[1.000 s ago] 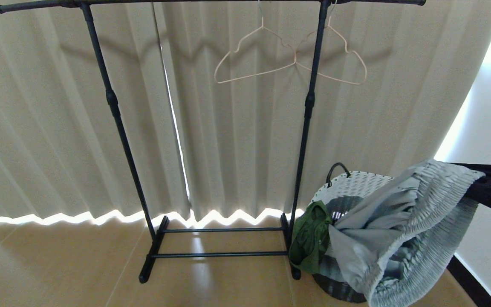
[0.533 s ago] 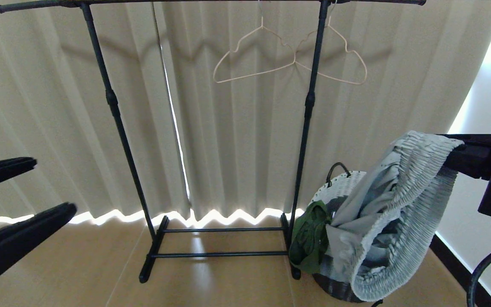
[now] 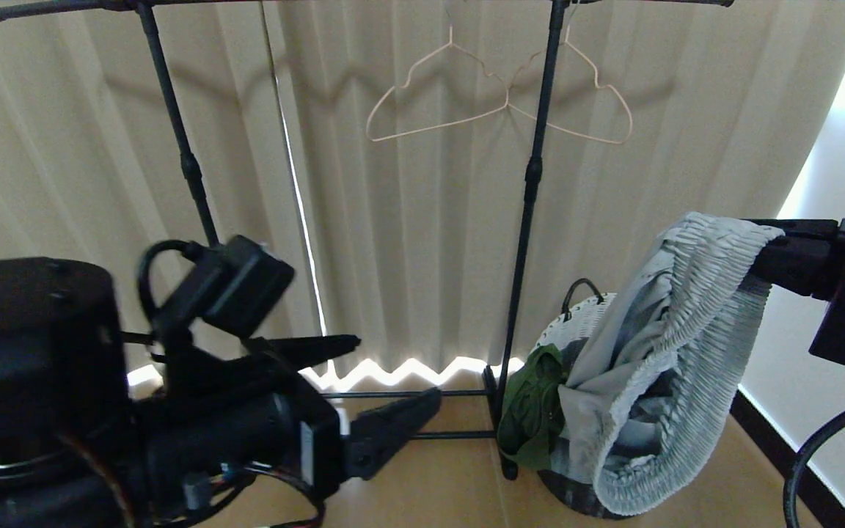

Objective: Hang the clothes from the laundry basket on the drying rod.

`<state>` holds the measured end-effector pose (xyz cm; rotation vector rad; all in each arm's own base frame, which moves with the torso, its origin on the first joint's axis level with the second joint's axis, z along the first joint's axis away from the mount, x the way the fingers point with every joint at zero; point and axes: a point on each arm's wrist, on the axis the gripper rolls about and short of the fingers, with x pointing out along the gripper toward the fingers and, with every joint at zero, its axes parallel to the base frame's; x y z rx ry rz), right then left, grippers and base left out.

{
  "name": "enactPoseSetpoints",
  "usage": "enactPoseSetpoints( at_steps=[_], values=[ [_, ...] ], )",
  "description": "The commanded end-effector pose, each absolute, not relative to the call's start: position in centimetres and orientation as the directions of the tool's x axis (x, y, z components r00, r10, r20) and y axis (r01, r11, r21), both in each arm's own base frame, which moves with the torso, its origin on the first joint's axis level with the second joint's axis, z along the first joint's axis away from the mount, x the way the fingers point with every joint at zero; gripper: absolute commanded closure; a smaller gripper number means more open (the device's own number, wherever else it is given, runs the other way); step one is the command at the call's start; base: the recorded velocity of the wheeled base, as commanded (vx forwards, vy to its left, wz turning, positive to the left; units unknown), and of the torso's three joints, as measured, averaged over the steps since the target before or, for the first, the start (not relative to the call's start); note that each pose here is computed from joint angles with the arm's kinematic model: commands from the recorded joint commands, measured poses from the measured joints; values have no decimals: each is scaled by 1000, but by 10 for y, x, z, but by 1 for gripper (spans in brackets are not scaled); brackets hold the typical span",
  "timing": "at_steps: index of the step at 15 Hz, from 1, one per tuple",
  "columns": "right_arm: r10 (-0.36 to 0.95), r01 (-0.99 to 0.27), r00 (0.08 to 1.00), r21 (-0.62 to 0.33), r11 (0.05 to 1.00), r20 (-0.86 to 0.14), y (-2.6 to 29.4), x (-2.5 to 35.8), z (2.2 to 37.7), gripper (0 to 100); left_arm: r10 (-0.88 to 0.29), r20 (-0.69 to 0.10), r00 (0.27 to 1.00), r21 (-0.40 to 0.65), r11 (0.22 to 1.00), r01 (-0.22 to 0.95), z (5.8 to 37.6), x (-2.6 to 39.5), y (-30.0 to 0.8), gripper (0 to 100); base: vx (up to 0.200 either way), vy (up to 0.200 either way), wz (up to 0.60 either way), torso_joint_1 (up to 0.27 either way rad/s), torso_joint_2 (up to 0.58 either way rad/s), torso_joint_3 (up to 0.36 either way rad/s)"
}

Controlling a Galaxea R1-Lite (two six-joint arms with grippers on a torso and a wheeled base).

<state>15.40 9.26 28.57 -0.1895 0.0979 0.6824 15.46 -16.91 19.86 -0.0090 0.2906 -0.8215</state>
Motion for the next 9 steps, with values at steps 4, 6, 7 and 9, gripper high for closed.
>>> enactPoseSetpoints(
  at_steps=[4, 6, 7, 9],
  values=[
    [637, -650, 759, -109, 752, -134, 95, 157, 286, 100, -724, -397, 564, -155, 658, 736, 130, 161, -250, 0, 0, 0, 0, 0, 0, 0],
    [638, -651, 759, -110, 751, -128, 95, 157, 287, 100, -765, -332, 551, -248, 635, 732, 125, 162, -277, 0, 0, 0, 0, 0, 0, 0],
    [640, -652, 758, -108, 751, -127, 95, 156, 287, 100, -767, -327, 552, -261, 635, 727, 116, 160, -288, 0, 0, 0, 0, 0, 0, 0],
    [640, -651, 758, -109, 751, -124, 95, 155, 287, 100, -737, -335, 588, -245, 670, 701, 103, 166, -302, 0, 0, 0, 0, 0, 0, 0]
  ],
)
